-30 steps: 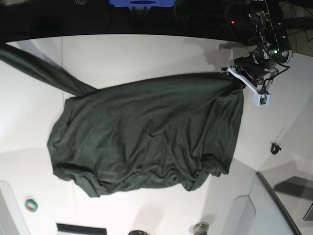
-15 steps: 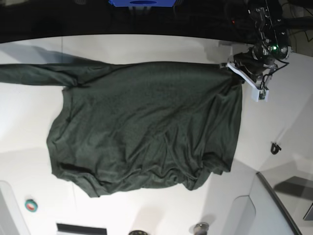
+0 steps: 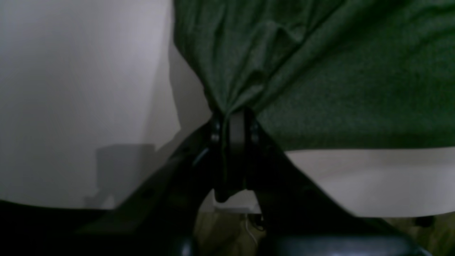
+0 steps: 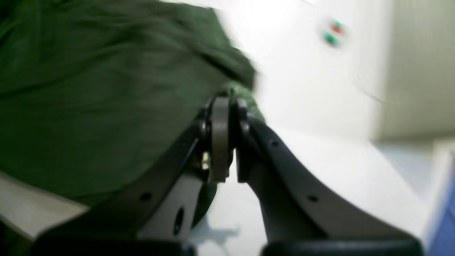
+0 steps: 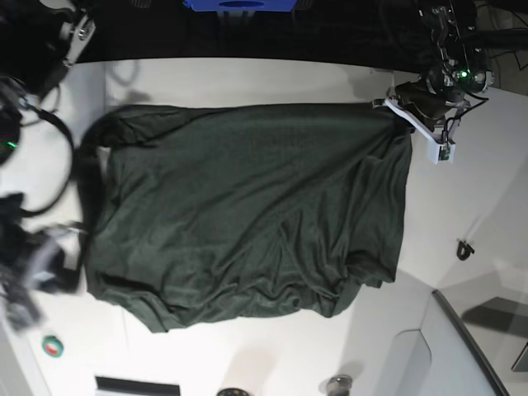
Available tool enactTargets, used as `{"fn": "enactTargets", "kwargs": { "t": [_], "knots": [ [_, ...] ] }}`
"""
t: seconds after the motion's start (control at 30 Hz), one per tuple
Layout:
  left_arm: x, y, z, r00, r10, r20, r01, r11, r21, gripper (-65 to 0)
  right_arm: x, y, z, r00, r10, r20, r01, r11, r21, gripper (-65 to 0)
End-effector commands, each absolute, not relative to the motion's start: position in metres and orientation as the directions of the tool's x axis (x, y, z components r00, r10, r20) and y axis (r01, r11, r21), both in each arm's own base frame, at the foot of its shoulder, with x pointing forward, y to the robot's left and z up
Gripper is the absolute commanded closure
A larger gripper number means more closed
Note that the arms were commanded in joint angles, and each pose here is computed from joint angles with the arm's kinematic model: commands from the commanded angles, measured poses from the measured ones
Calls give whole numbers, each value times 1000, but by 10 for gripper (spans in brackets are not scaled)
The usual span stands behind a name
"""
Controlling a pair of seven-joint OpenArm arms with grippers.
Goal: Layout the t-shirt on the table in an organized manner, then fold the t-shirt properly
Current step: 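Lower the right gripper onto the shirt edge and grasp it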
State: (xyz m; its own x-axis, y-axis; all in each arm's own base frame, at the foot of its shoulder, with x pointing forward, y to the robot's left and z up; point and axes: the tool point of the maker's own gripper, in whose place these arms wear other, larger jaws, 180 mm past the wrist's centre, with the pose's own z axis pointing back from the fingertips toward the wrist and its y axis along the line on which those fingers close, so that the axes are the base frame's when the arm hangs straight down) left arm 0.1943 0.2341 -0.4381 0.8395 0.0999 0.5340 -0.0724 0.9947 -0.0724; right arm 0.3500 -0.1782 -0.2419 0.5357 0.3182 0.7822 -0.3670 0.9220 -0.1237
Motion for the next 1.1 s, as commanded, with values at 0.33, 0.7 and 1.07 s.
{"fn": "enactTargets", "kwargs": {
  "t": [0.33, 0.7, 1.07],
  "knots": [
    [201, 237, -429, 819, 93, 566, -67, 996, -66, 0, 352, 52, -290, 426, 444, 788, -810, 576, 113, -216],
    [196, 241, -429, 804, 88, 588, -68, 996, -56, 0, 382, -159, -324, 667, -117, 736, -150, 946, 287, -644],
    [191, 244, -428, 786, 82, 613, -67, 997, -48, 0, 379, -227, -424, 700, -427, 572, 185, 883, 432, -579]
  ]
}}
